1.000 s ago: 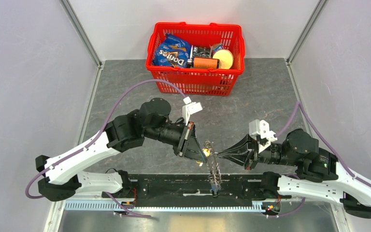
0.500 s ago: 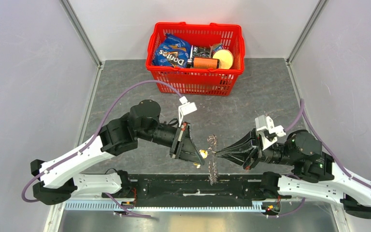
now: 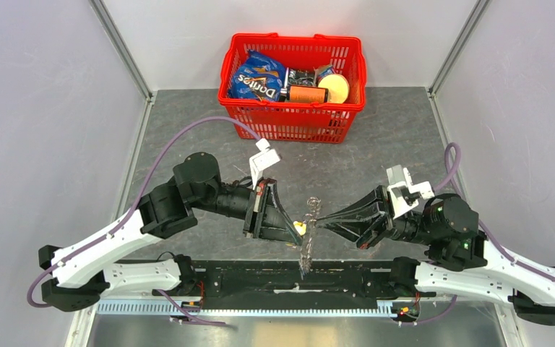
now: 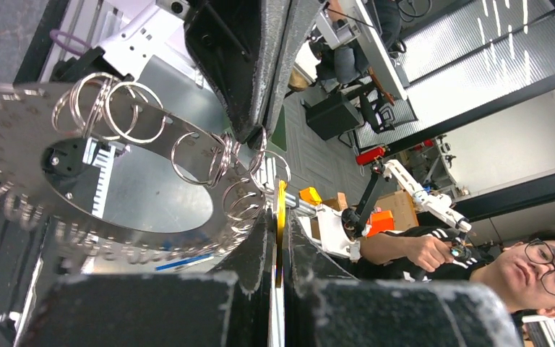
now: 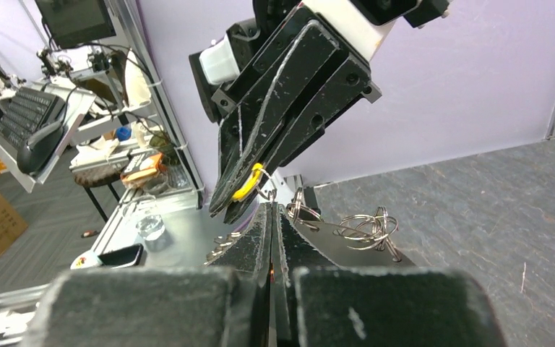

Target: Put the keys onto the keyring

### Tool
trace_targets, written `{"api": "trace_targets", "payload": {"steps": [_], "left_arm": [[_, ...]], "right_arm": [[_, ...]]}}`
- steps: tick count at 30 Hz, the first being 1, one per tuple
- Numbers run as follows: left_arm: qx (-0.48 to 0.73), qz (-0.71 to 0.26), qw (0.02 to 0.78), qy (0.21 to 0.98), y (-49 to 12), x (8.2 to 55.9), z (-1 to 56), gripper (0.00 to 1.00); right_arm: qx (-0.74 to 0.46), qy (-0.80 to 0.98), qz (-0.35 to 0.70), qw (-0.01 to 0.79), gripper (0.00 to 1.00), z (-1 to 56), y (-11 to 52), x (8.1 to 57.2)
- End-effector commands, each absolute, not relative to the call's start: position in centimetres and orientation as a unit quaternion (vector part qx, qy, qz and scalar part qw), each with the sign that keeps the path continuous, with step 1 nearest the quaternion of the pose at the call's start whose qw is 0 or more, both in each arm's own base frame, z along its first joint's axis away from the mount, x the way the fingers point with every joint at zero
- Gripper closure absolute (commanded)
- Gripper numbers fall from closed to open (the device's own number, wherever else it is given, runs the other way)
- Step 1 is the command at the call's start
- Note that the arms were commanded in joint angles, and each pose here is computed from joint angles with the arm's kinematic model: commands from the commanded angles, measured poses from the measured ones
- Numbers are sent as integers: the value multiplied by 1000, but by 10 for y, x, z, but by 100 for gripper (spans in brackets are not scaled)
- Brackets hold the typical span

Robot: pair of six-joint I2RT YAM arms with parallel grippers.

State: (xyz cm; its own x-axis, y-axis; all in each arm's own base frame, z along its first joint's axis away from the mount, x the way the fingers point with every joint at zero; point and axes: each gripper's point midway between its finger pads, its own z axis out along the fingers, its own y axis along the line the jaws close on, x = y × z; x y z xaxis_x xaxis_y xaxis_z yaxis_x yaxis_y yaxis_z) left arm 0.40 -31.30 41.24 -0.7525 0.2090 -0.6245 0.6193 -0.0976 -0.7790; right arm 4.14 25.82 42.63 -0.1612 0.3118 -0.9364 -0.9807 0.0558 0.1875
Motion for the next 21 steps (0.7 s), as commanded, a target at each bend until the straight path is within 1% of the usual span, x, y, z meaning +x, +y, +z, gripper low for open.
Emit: {"api": "trace_targets", "payload": {"steps": [1,8,17,21], "left_arm": [[331,-709,186,595,-308,-2,441,98],[326,-720,200,579,-309,1,447,98],[313,-718,217,583,-309,6,437,98],[307,-727,233,569,-303,5,439,98]], "right_arm": [[-292,437,615,589,100,465,249,49],[-242,426,620,613,100,478,242,60],[-216,388,636,631,100,490,231,59],[-208,376,644,634,100,496,228,57]]}}
